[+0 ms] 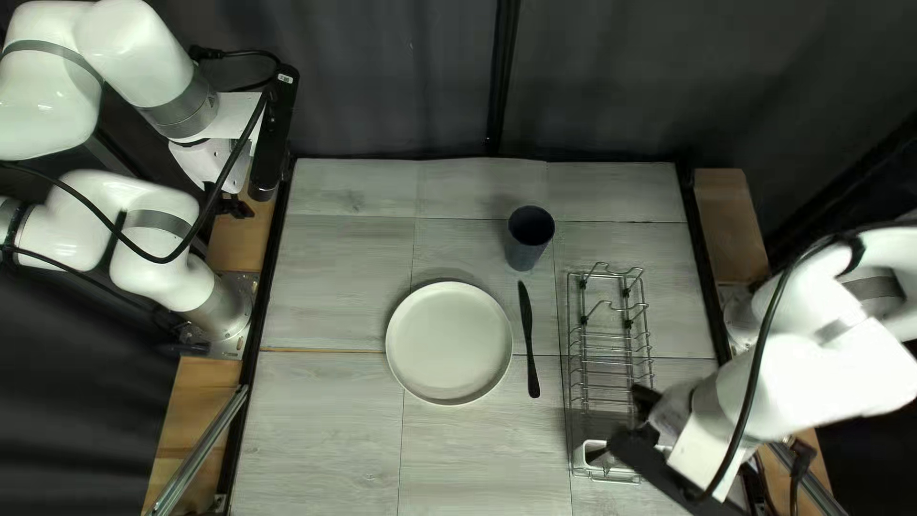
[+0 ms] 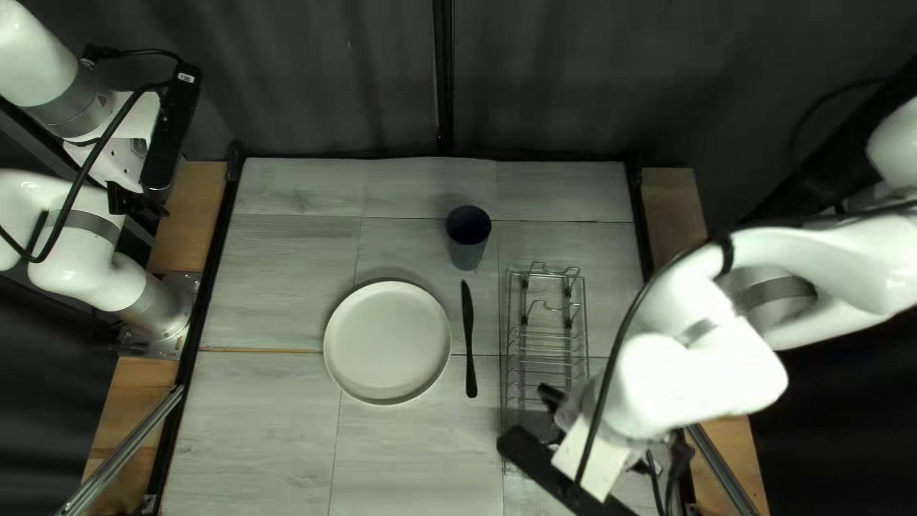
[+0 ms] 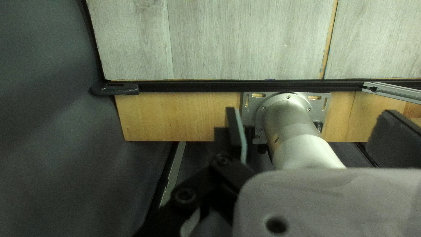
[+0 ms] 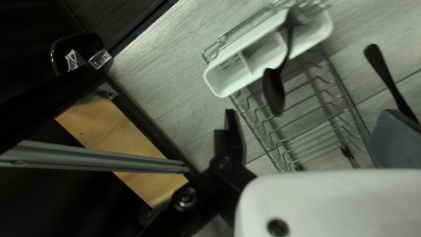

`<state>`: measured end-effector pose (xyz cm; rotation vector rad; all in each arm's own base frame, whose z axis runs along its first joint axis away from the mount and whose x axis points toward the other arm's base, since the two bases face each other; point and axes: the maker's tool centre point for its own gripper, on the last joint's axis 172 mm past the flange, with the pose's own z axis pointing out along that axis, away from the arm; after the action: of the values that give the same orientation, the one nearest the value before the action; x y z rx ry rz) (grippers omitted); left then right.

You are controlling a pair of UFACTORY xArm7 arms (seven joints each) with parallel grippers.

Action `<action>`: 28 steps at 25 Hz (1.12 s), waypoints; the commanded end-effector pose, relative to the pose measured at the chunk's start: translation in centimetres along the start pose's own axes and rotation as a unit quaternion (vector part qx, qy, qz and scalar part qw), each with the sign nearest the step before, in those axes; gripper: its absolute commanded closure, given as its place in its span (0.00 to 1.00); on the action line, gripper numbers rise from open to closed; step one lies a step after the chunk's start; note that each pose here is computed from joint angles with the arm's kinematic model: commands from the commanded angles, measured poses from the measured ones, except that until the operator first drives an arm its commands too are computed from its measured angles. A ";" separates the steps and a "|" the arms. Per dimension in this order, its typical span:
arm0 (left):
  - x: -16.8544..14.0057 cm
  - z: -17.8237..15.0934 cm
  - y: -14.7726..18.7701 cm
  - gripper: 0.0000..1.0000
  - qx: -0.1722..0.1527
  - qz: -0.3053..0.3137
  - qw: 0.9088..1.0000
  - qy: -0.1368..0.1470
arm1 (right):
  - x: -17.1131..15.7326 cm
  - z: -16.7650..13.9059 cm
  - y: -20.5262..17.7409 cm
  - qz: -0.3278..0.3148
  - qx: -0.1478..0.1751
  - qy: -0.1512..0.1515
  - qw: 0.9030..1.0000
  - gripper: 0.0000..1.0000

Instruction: Pick up and place plate onto table. Place down one fork to the left of the plate. Place spoon and knife to the right of the plate. Place cup above the knife and spoon

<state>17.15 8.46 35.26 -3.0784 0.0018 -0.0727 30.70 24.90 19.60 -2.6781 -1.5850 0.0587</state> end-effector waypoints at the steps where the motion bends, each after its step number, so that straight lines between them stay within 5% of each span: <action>1: 0.0 0.0 0.0 0.00 0.000 0.000 1.000 0.000 | -1.8 1.6 -0.5 -0.011 -0.018 -0.006 1.000 0.00; 5: 0.0 0.0 0.0 0.00 0.000 0.000 1.000 0.000 | -2.3 2.7 0.6 0.023 0.001 0.003 1.000 0.00; 10: 0.0 0.0 0.0 0.00 0.000 0.000 1.000 0.000 | -2.7 2.2 0.2 0.140 0.017 0.038 0.989 0.00; 19: 0.0 0.0 0.0 0.00 0.000 0.000 1.000 0.000 | 1.4 2.2 -2.1 0.327 -0.005 0.015 0.945 0.00; 28: 0.0 0.0 0.0 0.00 0.000 0.000 1.000 0.000 | 0.2 2.0 0.1 0.428 -0.045 0.014 0.903 0.00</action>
<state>17.15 8.46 35.26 -3.0784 0.0018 -0.0727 30.47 25.61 17.10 -3.1497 -0.3557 -0.0129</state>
